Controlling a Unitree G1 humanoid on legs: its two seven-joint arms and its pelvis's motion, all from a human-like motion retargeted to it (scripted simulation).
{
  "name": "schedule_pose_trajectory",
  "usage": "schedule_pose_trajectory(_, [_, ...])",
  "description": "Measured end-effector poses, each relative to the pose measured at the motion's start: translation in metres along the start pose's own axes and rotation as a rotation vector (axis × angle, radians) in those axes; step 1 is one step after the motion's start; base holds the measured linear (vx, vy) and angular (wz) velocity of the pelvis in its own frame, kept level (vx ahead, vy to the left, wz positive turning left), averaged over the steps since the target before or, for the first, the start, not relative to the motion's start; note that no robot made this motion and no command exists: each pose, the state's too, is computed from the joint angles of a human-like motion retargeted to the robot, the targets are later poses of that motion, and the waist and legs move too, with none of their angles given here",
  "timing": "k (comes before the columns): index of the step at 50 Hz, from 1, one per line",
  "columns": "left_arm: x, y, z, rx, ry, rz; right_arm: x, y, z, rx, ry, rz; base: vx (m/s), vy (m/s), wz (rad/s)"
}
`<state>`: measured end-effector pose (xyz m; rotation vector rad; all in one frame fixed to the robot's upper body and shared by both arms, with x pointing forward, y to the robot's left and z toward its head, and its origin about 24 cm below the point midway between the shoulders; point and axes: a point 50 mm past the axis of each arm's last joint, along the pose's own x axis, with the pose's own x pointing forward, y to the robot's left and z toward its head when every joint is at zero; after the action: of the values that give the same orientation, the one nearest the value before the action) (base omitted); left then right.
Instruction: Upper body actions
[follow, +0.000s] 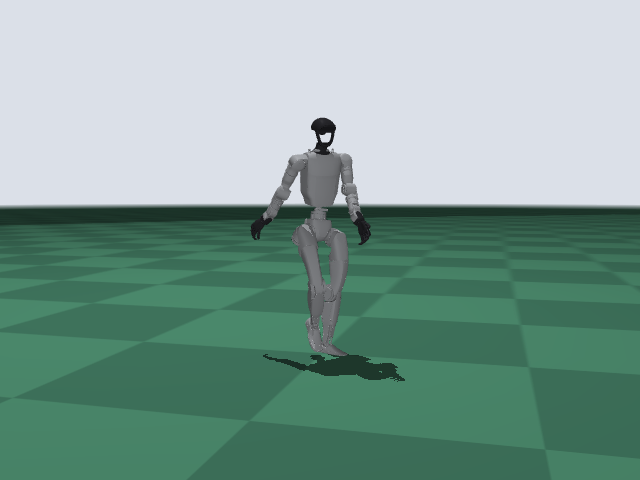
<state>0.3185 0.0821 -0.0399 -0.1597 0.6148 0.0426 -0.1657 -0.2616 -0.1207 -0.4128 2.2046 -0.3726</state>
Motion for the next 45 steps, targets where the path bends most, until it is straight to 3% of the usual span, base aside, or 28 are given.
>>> schedule_pose_trajectory(5, [-0.013,0.029,-0.070,0.118,0.230,0.008,0.002,-0.002,-0.005,0.016,-0.001,-0.015,0.24,-0.08,-0.67])
schedule_pose_trajectory(11, [-0.121,0.097,-0.239,0.031,0.800,0.337,-0.047,0.012,0.109,-0.191,-0.305,-0.011,0.30,-0.06,-0.40])
schedule_pose_trajectory(15, [-0.215,0.138,-0.299,-0.088,1.112,0.558,-0.165,0.039,0.238,-0.393,-0.834,0.174,-0.18,-0.19,-0.83])
schedule_pose_trajectory(18, [-0.284,0.150,-0.327,-0.250,1.365,0.588,-0.294,0.044,0.297,-0.525,-1.294,0.240,-0.25,-0.28,-1.24])
schedule_pose_trajectory(23, [-0.365,0.160,-0.343,-0.402,1.537,0.672,-0.442,0.024,0.303,-0.430,-1.956,0.120,0.00,-0.04,-0.80])
schedule_pose_trajectory(27, [-0.389,0.152,-0.347,-0.558,1.575,0.861,-0.475,0.017,0.294,-0.530,-2.126,-0.018,0.04,0.07,0.24])
schedule_pose_trajectory(32, [-0.338,0.152,-0.340,-0.607,1.411,0.838,-0.405,0.039,0.299,-0.544,-1.926,0.005,0.07,0.04,1.31])
schedule_pose_trajectory(35, [-0.294,0.150,-0.330,-0.478,1.340,0.696,-0.303,0.059,0.287,-0.537,-1.592,0.062,0.24,0.11,0.87])
schedule_pose_trajectory(39, [-0.222,0.148,-0.300,-0.169,1.145,0.625,-0.144,0.068,0.212,-0.395,-0.987,0.146,0.23,0.11,0.68])
schedule_pose_trajectory(42, [-0.116,0.113,-0.227,-0.041,0.803,0.439,-0.078,0.034,0.158,-0.306,-0.611,0.068,-0.56,0.30,0.92])
schedule_pose_trajectory(45, [-0.025,0.080,-0.098,0.096,0.358,0.190,-0.039,-0.005,0.107,-0.151,-0.373,-0.031,-0.64,0.48,0.39])
